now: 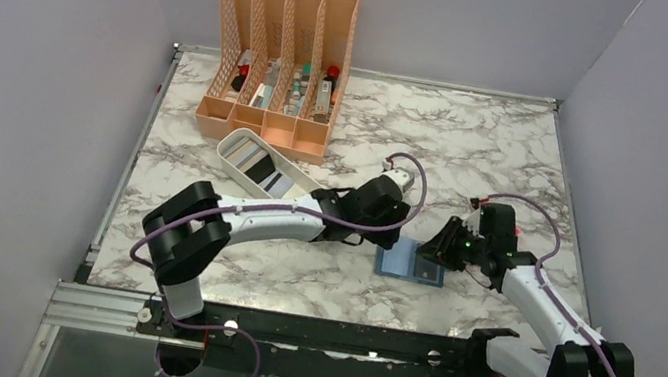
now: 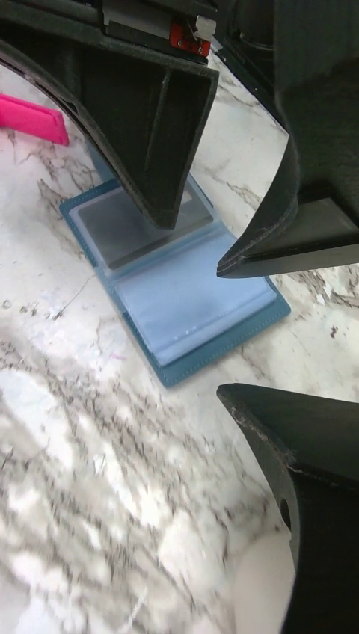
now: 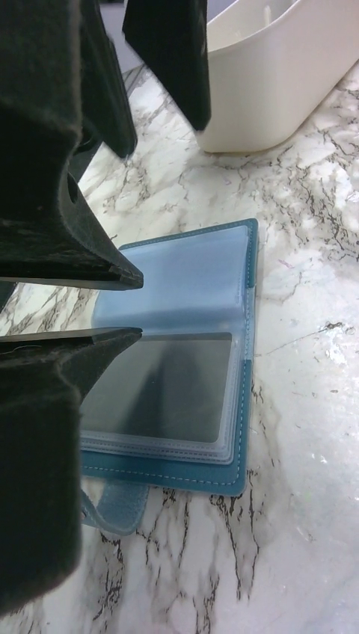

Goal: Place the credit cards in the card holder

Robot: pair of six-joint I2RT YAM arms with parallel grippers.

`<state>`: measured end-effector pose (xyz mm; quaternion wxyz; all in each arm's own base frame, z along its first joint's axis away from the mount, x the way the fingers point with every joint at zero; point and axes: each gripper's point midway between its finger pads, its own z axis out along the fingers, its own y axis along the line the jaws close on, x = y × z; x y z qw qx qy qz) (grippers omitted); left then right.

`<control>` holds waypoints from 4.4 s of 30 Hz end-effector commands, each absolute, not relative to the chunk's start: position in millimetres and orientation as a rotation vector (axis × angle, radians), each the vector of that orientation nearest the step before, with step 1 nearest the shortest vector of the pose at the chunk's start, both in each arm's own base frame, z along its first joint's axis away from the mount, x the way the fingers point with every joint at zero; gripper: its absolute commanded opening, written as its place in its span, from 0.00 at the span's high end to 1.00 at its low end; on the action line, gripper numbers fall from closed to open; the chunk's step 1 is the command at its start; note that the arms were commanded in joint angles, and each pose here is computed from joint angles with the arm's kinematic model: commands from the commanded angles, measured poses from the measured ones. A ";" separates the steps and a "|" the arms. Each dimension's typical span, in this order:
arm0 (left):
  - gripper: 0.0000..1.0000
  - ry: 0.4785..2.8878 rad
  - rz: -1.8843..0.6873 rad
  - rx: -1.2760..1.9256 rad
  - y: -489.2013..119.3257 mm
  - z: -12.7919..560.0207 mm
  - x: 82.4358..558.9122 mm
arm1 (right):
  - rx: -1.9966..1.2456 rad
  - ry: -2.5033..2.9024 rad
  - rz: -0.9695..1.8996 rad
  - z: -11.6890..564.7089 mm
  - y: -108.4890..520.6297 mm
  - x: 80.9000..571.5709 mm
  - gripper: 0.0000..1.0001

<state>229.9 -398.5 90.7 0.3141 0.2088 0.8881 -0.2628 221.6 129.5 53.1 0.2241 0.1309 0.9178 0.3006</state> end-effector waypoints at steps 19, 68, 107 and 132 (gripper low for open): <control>0.31 2.180 0.081 0.517 -162.7 188.5 316.4 | 0.167 2.328 0.894 119.6 136.7 223.6 0.67; 0.44 2.460 0.430 0.557 -50.2 82.2 416.1 | 0.073 2.257 1.017 168.9 153.0 230.4 0.67; 1.00 2.382 0.031 0.369 -104.9 159.7 393.3 | 0.307 2.357 0.902 130.9 136.6 233.0 0.70; 1.00 1.979 -1.561 -0.101 -252.9 279.5 306.3 | 0.804 2.555 0.277 42.9 63.8 233.0 0.71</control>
